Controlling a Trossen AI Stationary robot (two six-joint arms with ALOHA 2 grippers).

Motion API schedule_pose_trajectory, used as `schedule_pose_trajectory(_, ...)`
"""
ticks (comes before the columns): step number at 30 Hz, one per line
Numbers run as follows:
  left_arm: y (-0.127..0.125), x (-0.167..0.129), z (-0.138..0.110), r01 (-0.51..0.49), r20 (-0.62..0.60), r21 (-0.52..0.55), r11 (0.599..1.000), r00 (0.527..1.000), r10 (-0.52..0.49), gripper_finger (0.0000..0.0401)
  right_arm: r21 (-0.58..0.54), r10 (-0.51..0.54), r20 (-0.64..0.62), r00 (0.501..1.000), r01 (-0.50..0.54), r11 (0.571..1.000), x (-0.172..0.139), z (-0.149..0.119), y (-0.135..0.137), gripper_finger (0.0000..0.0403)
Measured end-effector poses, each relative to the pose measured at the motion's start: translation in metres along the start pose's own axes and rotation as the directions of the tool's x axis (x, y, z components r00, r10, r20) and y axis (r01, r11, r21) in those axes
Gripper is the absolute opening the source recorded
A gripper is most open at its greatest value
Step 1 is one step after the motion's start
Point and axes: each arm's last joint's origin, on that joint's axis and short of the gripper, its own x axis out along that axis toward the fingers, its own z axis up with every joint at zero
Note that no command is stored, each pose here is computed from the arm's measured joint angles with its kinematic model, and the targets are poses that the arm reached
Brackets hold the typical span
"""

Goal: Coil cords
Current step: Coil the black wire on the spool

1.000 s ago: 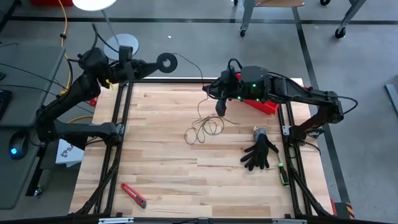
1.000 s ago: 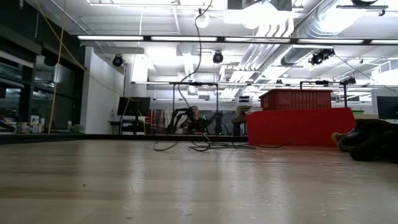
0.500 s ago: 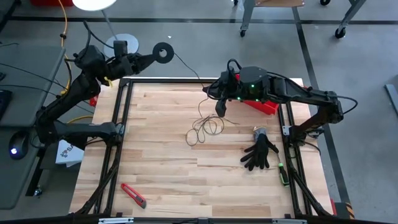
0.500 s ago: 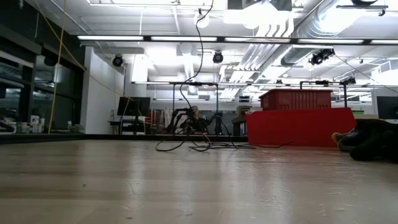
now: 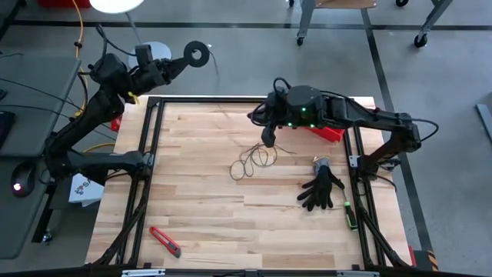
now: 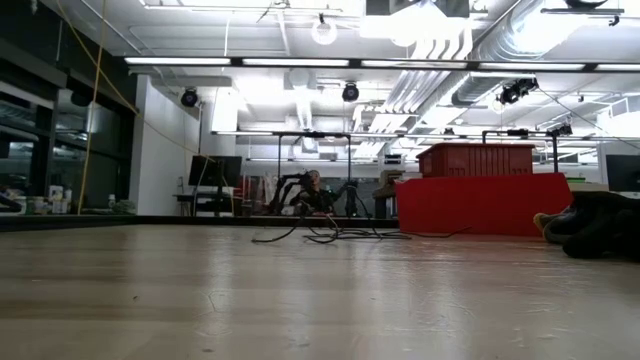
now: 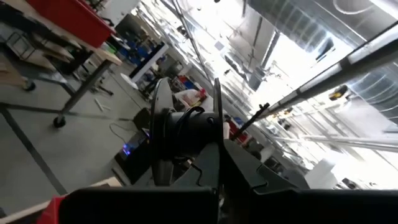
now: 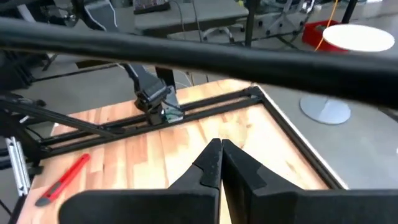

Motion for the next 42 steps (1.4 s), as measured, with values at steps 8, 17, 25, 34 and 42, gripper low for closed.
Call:
schedule_pose_trajectory(8,0.000,0.010,0.001,0.048,0.034,-0.009,0.999,0.998,-0.048,0.0000,0.018,-0.008,-0.027,1.000,0.009,1.000,0.006,-0.003,-0.002,0.0000)
schedule_pose_trajectory(17,0.003,0.025,-0.002,0.166,-0.018,0.040,0.985,0.986,-0.165,0.0000,0.027,-0.034,-0.032,0.999,0.035,0.999,0.010,-0.005,-0.004,0.0000)
schedule_pose_trajectory(25,0.001,0.026,-0.001,0.215,-0.035,0.224,0.951,0.977,-0.212,0.0000,0.031,-0.099,-0.025,0.995,0.100,0.995,0.011,-0.004,-0.012,0.0008)
schedule_pose_trajectory(34,-0.005,0.024,-0.005,0.298,-0.107,0.287,0.911,0.955,-0.278,0.0000,0.047,-0.114,0.039,0.993,0.112,0.993,0.011,0.003,-0.015,0.0109)
schedule_pose_trajectory(42,-0.017,0.023,-0.007,0.362,-0.075,0.329,0.872,0.931,-0.358,0.0000,0.069,-0.176,0.210,0.962,0.165,0.984,0.009,0.019,-0.019,0.0137)
